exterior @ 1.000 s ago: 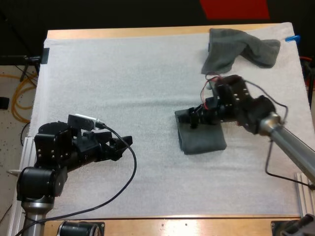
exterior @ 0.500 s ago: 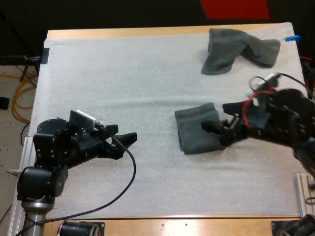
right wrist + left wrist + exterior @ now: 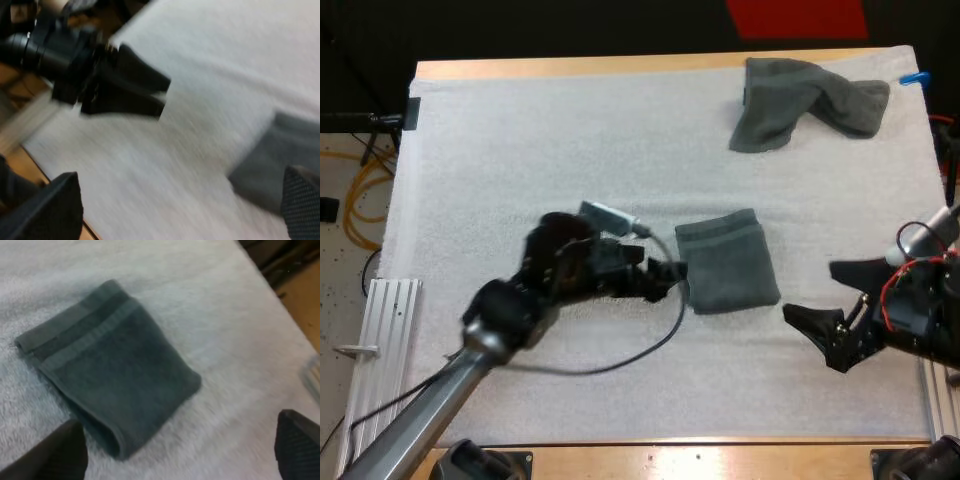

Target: Pick towel from pile fold and stack

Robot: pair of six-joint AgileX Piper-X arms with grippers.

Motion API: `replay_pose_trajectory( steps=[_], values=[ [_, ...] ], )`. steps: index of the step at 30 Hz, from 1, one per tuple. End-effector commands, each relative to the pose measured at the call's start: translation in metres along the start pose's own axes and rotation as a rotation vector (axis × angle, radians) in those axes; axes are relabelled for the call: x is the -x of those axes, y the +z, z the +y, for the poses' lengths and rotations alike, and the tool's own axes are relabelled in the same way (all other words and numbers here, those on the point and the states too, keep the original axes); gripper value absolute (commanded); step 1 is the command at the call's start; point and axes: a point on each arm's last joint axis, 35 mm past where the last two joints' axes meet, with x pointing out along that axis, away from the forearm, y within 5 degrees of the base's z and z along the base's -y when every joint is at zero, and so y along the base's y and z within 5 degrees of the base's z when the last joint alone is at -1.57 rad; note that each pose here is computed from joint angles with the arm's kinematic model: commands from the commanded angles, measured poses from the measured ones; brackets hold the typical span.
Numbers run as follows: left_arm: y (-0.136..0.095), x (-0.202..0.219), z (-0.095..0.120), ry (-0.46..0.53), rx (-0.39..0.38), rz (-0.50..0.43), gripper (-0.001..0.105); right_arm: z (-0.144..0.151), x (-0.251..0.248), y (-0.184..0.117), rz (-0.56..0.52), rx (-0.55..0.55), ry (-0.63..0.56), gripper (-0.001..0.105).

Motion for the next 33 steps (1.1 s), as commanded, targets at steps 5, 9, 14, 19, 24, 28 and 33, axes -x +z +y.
replay_pose_trajectory(
  steps=[5, 9, 14, 19, 24, 28, 33],
  values=[
    [0.005, -0.047, 0.017, 0.041, 0.125, 0.016, 0.074, -0.003, 0.003, -0.020, 0.180, -0.025, -0.157, 0.078],
    [0.000, -0.083, 0.040, 0.081, 0.212, 0.065, 0.074, -0.005, 0.004, -0.023, 0.225, -0.021, -0.233, 0.078],
    [-0.007, -0.117, 0.062, 0.121, 0.342, 0.109, 0.074, -0.005, 0.004, -0.023, 0.228, 0.003, -0.234, 0.078],
    [-0.009, -0.139, 0.074, 0.149, 0.419, 0.164, 0.074, -0.005, 0.003, -0.023, 0.228, 0.015, -0.233, 0.078],
    [-0.005, -0.152, 0.076, 0.126, 0.469, 0.199, 0.074, -0.006, 0.003, -0.022, 0.228, 0.016, -0.243, 0.078],
    [-0.012, -0.164, 0.078, 0.153, 0.495, 0.245, 0.074, -0.009, 0.001, -0.025, 0.250, 0.019, -0.333, 0.078],
    [-0.019, -0.178, 0.067, 0.160, 0.491, 0.283, 0.074, -0.012, -0.004, -0.030, 0.263, -0.047, -0.370, 0.078]
  ],
)
